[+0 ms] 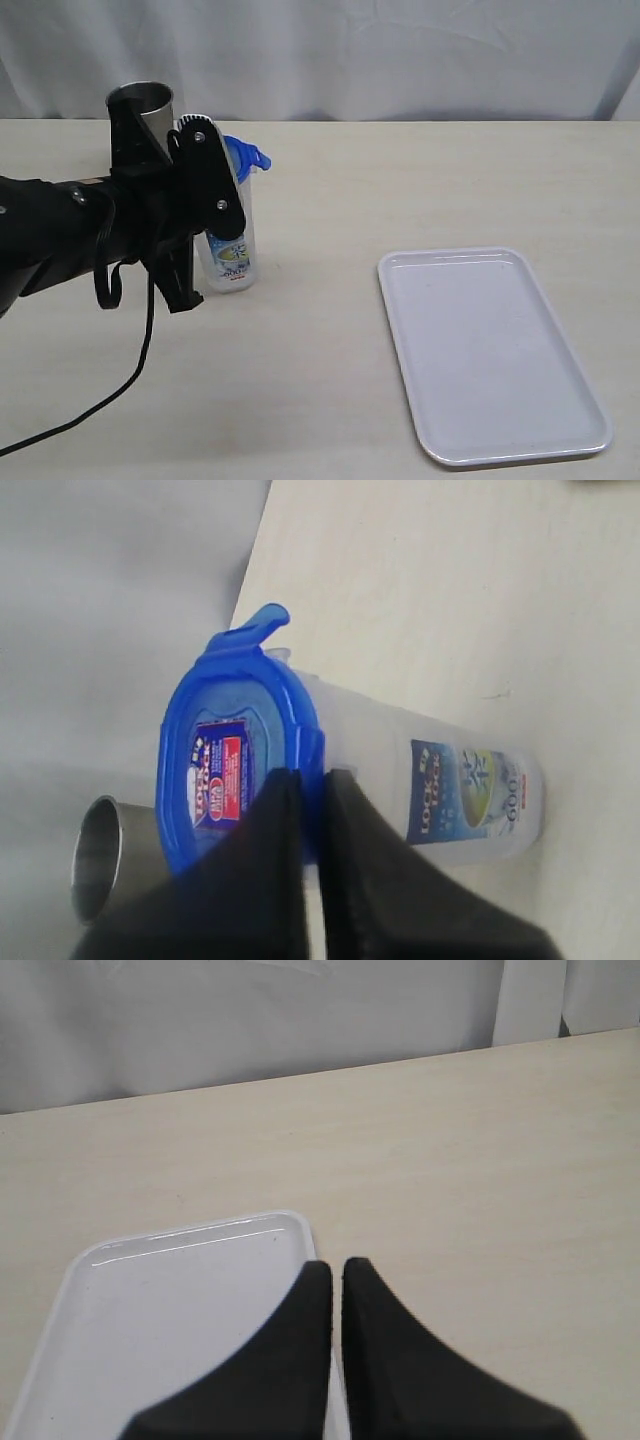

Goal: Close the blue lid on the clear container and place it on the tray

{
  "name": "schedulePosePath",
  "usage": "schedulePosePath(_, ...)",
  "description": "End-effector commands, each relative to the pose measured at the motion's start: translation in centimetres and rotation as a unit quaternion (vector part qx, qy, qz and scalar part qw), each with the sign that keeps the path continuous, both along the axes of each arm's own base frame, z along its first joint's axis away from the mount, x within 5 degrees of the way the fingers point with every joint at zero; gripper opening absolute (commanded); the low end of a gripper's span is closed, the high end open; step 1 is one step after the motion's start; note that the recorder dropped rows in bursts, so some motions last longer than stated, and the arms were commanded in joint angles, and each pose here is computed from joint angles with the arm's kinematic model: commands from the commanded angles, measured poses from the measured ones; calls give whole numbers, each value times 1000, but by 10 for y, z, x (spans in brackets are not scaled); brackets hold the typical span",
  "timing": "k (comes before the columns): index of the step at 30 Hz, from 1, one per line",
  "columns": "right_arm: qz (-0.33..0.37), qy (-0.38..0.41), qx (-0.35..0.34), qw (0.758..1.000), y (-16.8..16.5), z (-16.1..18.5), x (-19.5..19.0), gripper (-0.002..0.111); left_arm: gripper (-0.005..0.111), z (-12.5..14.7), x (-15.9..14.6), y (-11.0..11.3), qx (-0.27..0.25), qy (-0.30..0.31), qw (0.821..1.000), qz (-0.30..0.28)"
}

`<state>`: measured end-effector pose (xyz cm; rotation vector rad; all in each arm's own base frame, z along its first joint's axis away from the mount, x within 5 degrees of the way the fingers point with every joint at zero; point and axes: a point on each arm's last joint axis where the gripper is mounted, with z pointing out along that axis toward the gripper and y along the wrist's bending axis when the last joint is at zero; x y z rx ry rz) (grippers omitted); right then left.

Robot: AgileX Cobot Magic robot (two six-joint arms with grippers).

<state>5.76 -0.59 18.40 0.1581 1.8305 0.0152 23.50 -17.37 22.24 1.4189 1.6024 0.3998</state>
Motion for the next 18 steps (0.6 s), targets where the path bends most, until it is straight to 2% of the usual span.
schedulePosePath(1, 2, 1, -1, 1000, 0, -1, 0, 4, 33, 0, -3, -2, 10, -2, 1000, -13)
schedulePosePath(3, 2, 1, -1, 1000, 0, -1, 0, 4, 48, 0, -3, -1, 11, -2, 1000, -12)
schedulePosePath(5, 2, 1, -1, 1000, 0, -1, 0, 4, 54, 0, -2, -1, 10, -3, 1000, -10)
schedulePosePath(11, 2, 1, -1, 1000, 0, -1, 0, 4, 56, 7, -6, 3, -30, 10, 999, 21)
schedulePosePath(18, 2, 1, -1, 1000, 0, -1, 0, 4, 55, 52, -23, 22, -160, 3, 983, 86)
